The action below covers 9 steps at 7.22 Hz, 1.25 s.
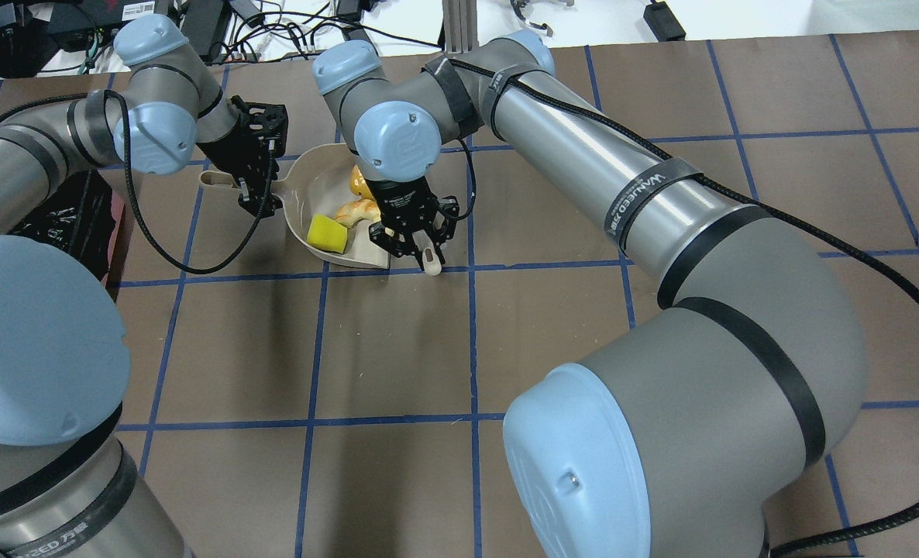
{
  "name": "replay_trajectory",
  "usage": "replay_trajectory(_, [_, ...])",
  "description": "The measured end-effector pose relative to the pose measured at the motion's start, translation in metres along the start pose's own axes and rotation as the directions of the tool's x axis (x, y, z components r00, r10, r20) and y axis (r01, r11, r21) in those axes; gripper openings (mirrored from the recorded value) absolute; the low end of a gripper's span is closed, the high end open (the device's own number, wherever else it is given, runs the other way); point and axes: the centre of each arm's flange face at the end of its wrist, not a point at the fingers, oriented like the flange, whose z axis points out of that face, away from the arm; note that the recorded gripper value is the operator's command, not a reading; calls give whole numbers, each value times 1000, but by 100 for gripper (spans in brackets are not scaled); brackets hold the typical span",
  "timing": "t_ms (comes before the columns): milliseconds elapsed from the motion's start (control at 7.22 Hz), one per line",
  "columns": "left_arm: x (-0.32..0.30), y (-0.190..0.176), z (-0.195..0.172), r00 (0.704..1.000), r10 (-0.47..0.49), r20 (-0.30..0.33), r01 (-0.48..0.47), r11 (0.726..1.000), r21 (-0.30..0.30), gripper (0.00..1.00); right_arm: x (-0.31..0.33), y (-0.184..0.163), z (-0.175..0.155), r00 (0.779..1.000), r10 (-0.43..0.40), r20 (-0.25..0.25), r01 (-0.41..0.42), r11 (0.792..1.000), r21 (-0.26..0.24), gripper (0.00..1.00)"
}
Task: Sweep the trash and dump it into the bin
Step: 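Sweep the potato into the dustpan with the right gripper's brush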
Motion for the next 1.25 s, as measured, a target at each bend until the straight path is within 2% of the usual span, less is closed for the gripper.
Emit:
replay_trajectory(416, [0,0,-1,1000,4,2,-4,1000,1,23,-34,10,-3,996,48,78,-50,999,16,0])
replay_trajectory(970, [0,0,-2,1000,4,3,-4,1000,1,22,-71,26,-10,984,89,157,-94,995,28,0])
replay_trajectory(1247, [0,1,-1,1000,4,2,-4,1000,2,22,-75,29,-14,981,90,170,-97,995,34,0])
